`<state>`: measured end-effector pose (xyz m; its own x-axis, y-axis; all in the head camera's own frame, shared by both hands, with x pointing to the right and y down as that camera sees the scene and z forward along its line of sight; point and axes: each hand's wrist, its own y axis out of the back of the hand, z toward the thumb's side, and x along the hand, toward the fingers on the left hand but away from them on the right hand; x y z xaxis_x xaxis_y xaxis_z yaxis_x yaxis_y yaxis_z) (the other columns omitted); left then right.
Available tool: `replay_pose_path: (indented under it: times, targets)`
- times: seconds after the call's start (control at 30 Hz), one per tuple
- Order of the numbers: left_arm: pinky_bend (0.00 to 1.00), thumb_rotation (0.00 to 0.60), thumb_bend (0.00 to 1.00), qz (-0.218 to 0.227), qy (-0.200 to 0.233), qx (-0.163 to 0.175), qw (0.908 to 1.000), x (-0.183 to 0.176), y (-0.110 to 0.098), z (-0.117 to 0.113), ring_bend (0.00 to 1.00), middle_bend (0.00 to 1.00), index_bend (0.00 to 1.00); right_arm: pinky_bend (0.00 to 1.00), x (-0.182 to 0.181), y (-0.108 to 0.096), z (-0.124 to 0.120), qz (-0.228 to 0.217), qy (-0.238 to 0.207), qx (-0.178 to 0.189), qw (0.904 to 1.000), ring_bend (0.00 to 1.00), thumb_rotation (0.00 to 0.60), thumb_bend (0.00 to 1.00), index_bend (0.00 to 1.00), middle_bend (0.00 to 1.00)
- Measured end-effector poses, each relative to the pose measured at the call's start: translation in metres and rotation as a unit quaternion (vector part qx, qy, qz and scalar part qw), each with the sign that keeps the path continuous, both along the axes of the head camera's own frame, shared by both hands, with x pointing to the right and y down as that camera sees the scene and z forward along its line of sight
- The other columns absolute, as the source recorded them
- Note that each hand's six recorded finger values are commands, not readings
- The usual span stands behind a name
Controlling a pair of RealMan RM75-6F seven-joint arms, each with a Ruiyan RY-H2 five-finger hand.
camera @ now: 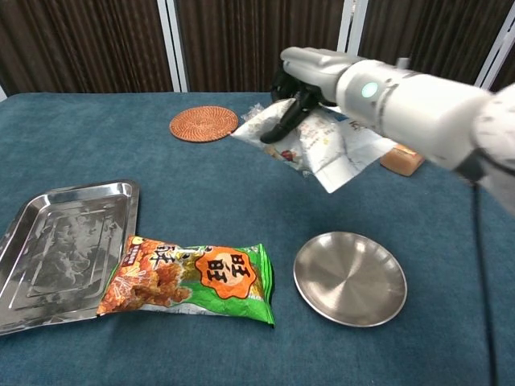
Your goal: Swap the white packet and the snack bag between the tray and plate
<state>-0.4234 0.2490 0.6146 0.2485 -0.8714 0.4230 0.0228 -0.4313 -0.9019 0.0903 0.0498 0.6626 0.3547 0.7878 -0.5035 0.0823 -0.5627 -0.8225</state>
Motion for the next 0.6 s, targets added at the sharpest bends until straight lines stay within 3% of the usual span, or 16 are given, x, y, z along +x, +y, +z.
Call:
replay_pose_path:
  times: [0.13, 0.27, 0.5, 0.6]
  targets:
    - [0.04, 0.600, 0.37, 0.007, 0.001, 0.001, 1.0000, 0.005, 0.002, 0.000, 0.00, 0.00, 0.00, 1.00, 0.048, 0.022, -0.010, -0.019, 0.015, -0.019, 0.9995, 0.93, 0.600, 0.40, 0.93, 0.86]
    - [0.04, 0.600, 0.37, 0.014, 0.005, 0.001, 0.9999, 0.010, 0.005, -0.001, 0.00, 0.00, 0.00, 1.00, 0.079, 0.054, -0.005, -0.043, 0.024, -0.039, 0.9980, 0.92, 0.600, 0.40, 0.93, 0.86]
    - [0.04, 0.600, 0.37, 0.023, 0.007, -0.003, 0.9997, 0.014, 0.008, 0.000, 0.00, 0.00, 0.00, 1.00, 0.100, 0.094, 0.010, -0.061, -0.005, -0.063, 0.9962, 0.92, 0.600, 0.40, 0.92, 0.86]
    - [0.04, 0.600, 0.37, 0.025, 0.010, -0.003, 0.9996, 0.014, 0.009, -0.001, 0.00, 0.00, 0.00, 0.99, 0.098, 0.106, 0.017, -0.076, -0.014, -0.061, 0.9951, 0.87, 0.600, 0.40, 0.87, 0.86]
